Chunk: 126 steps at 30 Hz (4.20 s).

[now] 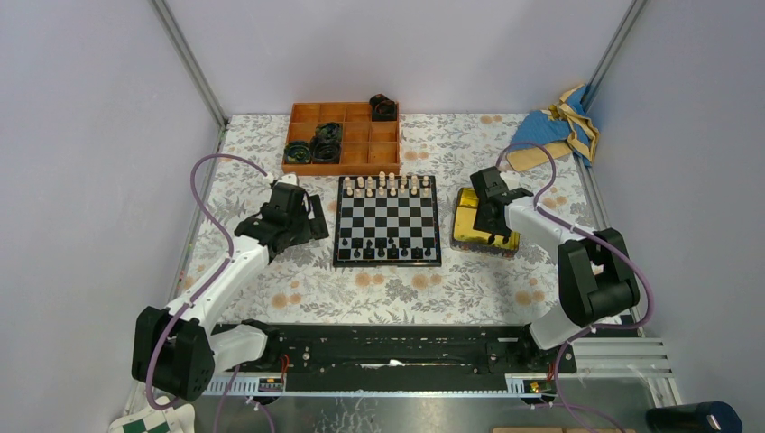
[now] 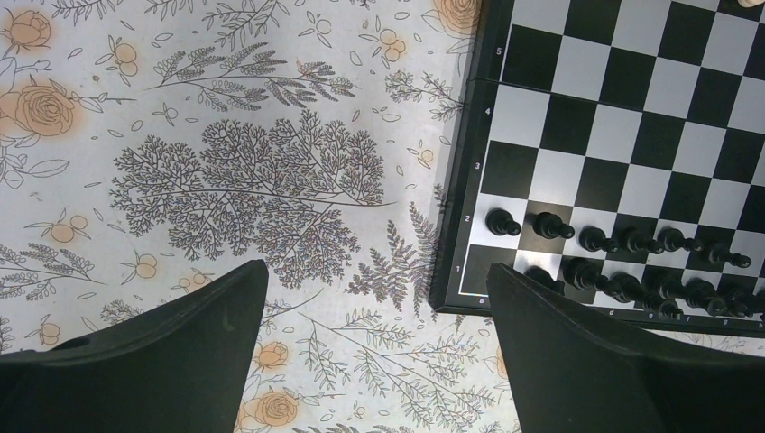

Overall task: Set up the chess pieces on the board
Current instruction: Pick up the chess piece from the storage box, then place the chess piece on the chessboard.

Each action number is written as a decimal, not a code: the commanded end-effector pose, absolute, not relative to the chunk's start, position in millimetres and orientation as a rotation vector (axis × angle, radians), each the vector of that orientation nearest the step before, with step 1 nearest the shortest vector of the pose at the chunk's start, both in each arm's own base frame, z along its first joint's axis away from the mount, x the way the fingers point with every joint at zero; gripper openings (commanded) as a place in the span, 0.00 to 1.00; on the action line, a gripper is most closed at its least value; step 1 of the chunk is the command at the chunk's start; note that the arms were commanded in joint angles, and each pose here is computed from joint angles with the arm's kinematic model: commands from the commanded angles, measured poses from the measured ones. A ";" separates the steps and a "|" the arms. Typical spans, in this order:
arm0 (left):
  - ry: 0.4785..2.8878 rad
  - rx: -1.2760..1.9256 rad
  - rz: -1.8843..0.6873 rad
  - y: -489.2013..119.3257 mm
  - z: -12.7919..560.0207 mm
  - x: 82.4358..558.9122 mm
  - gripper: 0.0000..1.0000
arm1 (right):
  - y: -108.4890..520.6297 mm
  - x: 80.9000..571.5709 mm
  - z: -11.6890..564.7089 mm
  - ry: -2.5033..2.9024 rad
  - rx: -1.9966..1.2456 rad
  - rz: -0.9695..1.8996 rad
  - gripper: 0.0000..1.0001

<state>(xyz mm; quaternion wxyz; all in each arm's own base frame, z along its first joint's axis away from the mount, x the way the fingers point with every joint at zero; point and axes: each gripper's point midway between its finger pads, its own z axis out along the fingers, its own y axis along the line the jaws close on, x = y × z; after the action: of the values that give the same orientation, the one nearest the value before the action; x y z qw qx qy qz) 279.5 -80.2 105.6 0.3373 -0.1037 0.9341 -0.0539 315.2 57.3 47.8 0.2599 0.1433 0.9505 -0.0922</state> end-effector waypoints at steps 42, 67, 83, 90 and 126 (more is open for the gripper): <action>2.405 -0.259 -0.133 -78.7 114.0 290.0 0.99 | 51.0 320.5 36.5 2.572 0.446 -0.224 0.09; 2.364 -0.283 -0.174 -80.5 126.6 288.0 0.99 | 87.9 339.8 102.1 2.483 0.277 -0.097 0.00; 2.306 -0.344 -0.209 -74.5 140.4 269.9 0.99 | 187.3 332.4 142.1 2.441 -0.045 0.001 0.00; 2.275 -0.374 -0.231 -72.0 148.2 261.1 0.99 | 249.5 315.0 143.6 2.443 -0.220 0.080 0.00; 2.118 -0.554 -0.140 -38.2 174.2 243.3 0.99 | 441.0 276.2 108.6 2.465 -0.728 0.253 0.00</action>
<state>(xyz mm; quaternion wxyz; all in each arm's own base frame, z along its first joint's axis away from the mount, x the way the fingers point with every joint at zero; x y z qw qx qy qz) 243.5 -55.2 160.8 0.4311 -0.2005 0.8757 -0.0838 283.1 426.1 98.9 0.2791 -0.2498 0.9236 0.0814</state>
